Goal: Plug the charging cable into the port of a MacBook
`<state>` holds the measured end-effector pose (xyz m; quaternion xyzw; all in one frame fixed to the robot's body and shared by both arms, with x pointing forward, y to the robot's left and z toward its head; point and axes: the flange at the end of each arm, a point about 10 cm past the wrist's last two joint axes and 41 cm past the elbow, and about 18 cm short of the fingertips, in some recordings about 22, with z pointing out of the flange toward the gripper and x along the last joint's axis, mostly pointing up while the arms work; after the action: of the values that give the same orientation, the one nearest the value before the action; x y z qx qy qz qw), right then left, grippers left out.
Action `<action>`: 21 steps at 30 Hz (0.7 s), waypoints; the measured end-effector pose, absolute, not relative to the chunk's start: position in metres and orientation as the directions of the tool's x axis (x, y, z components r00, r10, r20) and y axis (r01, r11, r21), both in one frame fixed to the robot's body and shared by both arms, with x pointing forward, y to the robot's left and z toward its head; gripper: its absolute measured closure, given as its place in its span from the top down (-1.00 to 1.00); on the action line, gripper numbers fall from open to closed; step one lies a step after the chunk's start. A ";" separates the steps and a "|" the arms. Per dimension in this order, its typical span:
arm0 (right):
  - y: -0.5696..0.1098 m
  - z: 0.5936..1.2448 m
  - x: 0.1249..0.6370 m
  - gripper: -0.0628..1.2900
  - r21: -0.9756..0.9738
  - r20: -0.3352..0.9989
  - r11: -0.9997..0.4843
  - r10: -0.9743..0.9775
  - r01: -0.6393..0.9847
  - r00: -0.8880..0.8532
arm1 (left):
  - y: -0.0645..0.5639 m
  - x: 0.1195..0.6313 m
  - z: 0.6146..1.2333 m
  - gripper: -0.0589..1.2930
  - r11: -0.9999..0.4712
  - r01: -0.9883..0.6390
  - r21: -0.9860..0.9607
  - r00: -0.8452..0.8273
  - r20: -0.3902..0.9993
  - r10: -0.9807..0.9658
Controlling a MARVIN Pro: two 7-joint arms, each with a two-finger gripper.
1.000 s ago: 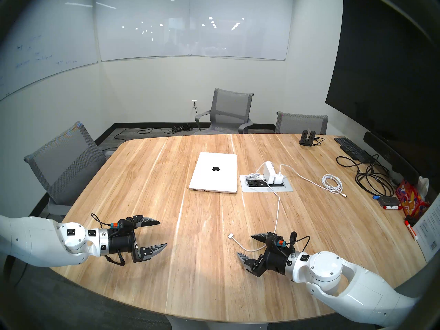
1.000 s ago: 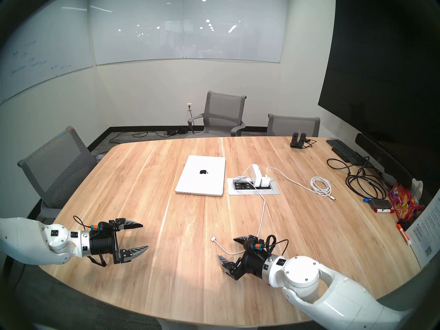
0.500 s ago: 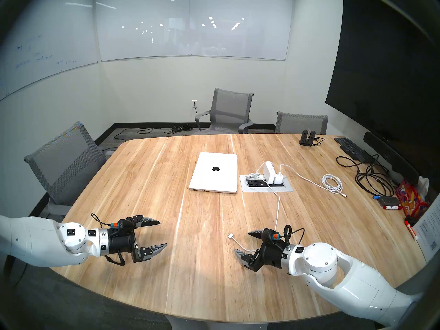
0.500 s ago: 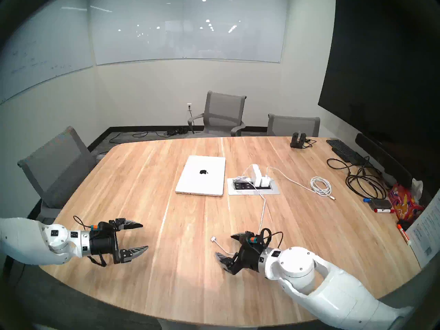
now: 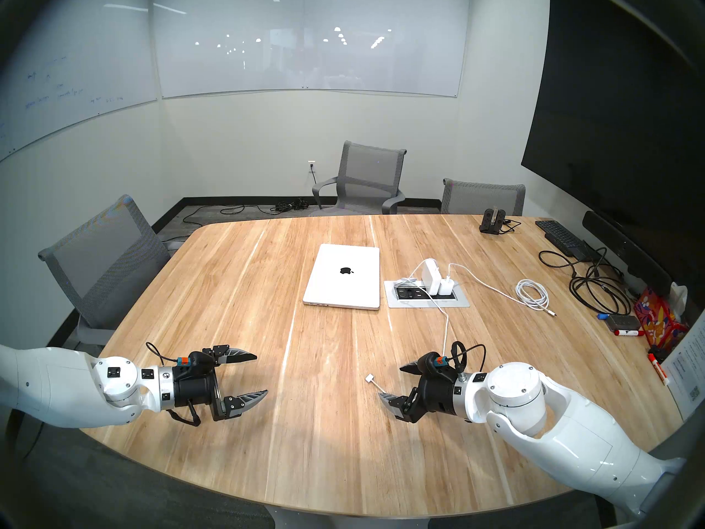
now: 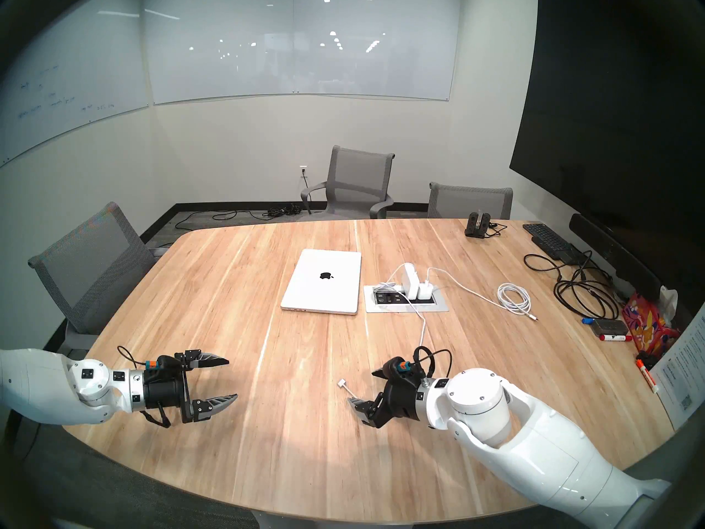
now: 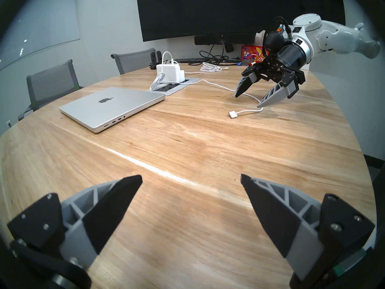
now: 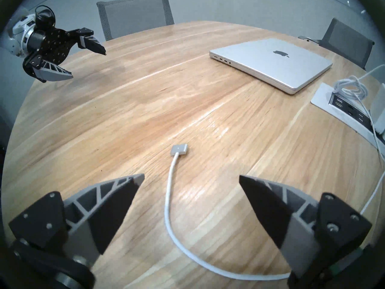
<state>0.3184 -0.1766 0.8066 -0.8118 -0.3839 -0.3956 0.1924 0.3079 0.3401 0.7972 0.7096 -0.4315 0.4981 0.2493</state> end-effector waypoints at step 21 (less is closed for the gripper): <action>-0.153 0.814 0.326 0.91 -0.026 0.695 -0.583 0.573 0.812 0.434 | 0.340 0.308 0.797 0.97 -0.503 -0.861 -0.076 0.131 0.922 -0.364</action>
<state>0.3262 -0.1530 0.8135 -0.8269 -0.4187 -0.3283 0.1821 0.3079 0.3401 0.7972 0.7096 -0.4315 0.4981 0.2493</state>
